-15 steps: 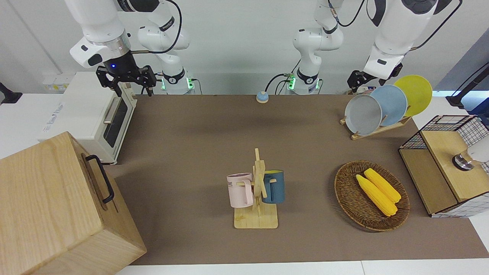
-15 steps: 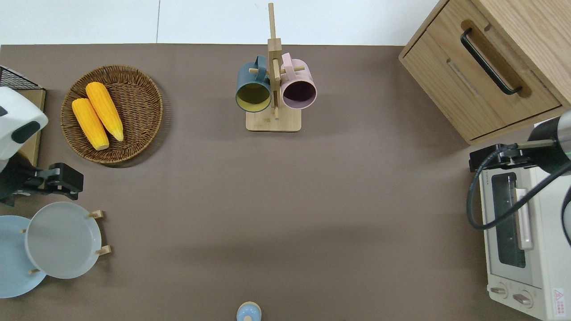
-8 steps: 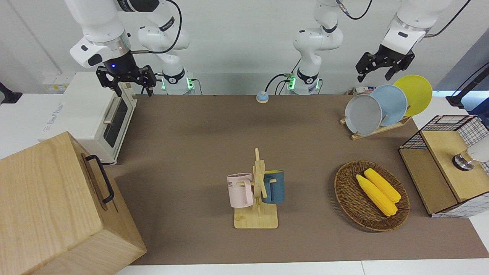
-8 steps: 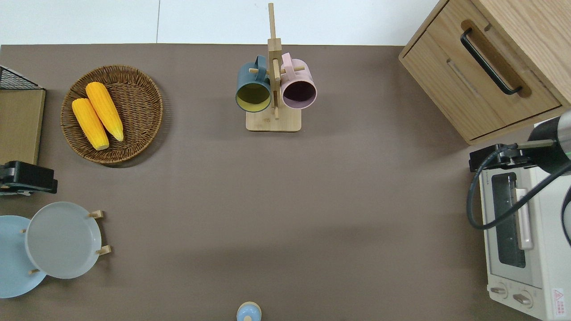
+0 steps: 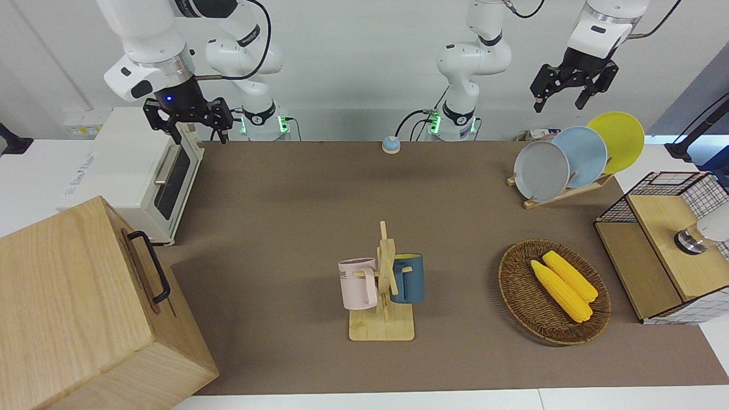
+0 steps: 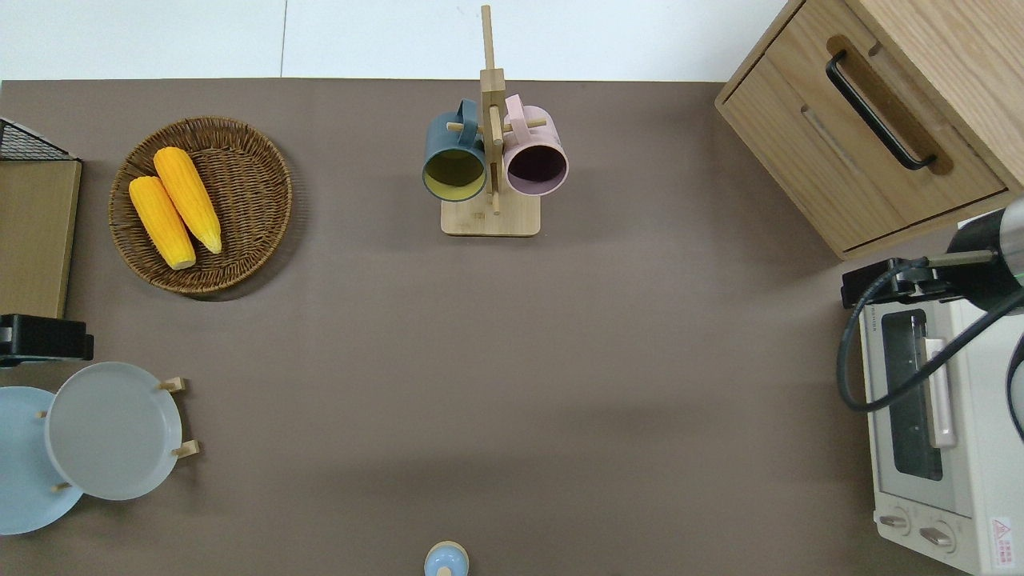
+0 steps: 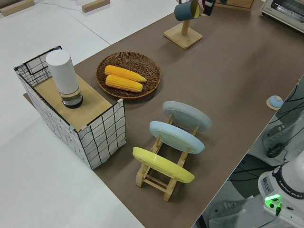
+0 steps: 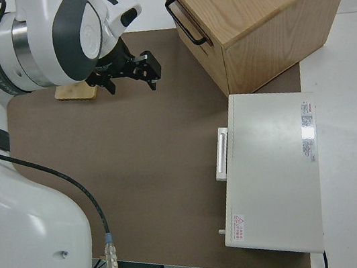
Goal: Pick gray plate from table and place it on lower plate rack with left arm
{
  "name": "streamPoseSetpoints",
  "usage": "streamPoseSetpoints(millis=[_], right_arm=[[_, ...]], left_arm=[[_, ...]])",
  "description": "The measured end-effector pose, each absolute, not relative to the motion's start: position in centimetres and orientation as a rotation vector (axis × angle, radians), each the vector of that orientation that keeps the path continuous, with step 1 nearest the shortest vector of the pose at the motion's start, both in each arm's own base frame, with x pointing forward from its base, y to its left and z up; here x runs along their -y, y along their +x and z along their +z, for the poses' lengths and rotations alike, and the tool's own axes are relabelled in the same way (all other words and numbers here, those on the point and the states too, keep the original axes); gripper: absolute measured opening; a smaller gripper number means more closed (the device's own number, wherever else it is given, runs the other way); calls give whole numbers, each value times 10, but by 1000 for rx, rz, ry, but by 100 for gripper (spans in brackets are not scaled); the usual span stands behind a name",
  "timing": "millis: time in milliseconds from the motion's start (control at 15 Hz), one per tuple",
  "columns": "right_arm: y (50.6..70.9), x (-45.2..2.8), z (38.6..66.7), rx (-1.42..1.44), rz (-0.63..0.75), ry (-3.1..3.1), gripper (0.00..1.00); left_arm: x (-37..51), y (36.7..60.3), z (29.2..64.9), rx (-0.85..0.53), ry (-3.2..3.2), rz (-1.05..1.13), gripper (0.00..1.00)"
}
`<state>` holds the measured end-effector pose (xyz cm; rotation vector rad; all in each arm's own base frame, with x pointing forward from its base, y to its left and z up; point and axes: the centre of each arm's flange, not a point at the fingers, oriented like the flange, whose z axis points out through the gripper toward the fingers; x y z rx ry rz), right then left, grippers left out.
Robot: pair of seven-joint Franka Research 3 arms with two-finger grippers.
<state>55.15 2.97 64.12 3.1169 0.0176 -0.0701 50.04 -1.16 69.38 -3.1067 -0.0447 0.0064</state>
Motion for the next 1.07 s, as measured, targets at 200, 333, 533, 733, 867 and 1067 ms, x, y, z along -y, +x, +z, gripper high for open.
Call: streamPoseSetpoints(millis=[200, 333, 533, 733, 867, 1067], right_arm=[[551, -30, 641, -18, -70, 3117, 99], [551, -30, 641, -18, -70, 3117, 99], [551, -30, 641, -18, -70, 3117, 99], [551, -30, 641, -18, -70, 3117, 99], [551, -30, 641, -18, -70, 3117, 99], [551, -30, 641, -18, -70, 3117, 99]], left_arm=[[19, 507, 686, 9, -3109, -12, 100], [32, 513, 679, -36, -3115, -21, 100], [41, 523, 667, -95, -3115, -27, 100], [38, 531, 656, -134, -3113, -13, 100], [36, 534, 655, -144, -3112, -27, 100], [36, 535, 655, -149, -3112, -29, 100]])
